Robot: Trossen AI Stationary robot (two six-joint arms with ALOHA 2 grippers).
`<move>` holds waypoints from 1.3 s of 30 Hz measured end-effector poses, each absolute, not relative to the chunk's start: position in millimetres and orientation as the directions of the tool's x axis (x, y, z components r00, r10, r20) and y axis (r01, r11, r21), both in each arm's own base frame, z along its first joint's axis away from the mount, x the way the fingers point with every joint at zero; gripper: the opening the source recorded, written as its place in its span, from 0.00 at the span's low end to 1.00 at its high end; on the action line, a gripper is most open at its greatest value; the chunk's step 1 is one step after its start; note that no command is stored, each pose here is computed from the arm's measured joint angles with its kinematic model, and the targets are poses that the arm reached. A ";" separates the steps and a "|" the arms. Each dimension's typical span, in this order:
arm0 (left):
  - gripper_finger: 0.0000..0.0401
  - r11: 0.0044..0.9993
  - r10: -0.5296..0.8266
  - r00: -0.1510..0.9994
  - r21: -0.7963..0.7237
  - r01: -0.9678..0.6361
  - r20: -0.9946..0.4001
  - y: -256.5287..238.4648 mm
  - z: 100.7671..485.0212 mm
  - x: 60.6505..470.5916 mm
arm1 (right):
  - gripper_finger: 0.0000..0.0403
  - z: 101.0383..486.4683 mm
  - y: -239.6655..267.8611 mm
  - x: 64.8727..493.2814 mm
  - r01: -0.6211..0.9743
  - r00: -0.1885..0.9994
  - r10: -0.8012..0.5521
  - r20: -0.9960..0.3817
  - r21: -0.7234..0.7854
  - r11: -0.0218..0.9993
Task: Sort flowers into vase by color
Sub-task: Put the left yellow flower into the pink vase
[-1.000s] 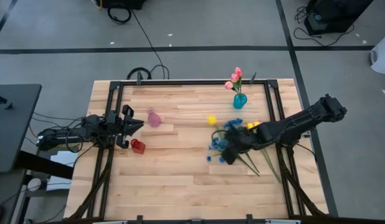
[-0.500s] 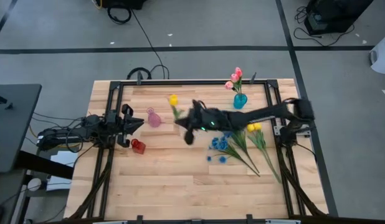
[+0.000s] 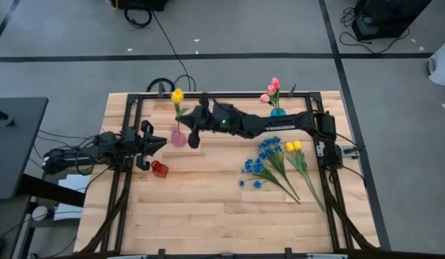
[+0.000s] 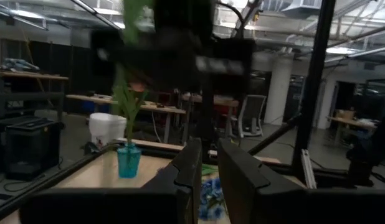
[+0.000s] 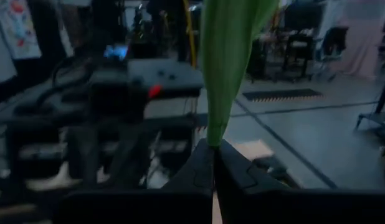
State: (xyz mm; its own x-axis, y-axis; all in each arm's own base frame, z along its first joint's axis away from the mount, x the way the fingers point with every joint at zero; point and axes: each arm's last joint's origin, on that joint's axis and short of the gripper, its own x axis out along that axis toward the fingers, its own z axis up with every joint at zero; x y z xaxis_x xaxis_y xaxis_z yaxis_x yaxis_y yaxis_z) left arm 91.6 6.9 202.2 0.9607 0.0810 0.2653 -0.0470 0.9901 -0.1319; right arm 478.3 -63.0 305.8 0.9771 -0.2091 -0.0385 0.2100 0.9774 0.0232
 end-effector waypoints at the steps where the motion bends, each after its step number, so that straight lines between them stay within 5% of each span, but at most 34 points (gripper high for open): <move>1: 0.14 0.990 0.074 0.961 -0.133 -0.040 0.265 6.7 202.2 91.6 | 0.02 311.3 -64.7 477.1 0.214 0.977 -0.213 -0.023 0.025 0.977; 8: 0.14 0.991 0.070 0.958 -0.133 -0.034 0.279 6.6 203.5 91.2 | 0.02 324.1 -76.3 476.9 0.207 0.975 -0.210 0.074 0.046 0.977; 26: 0.14 0.993 0.066 0.945 -0.117 -0.030 0.320 6.4 207.4 90.0 | 0.02 303.7 -76.7 488.3 0.224 0.972 -0.227 0.066 0.057 0.973; 39: 0.14 0.994 0.066 0.940 -0.101 -0.034 0.335 6.4 208.9 89.5 | 0.02 375.0 -57.0 489.4 0.280 0.960 -0.281 -0.006 -0.051 0.959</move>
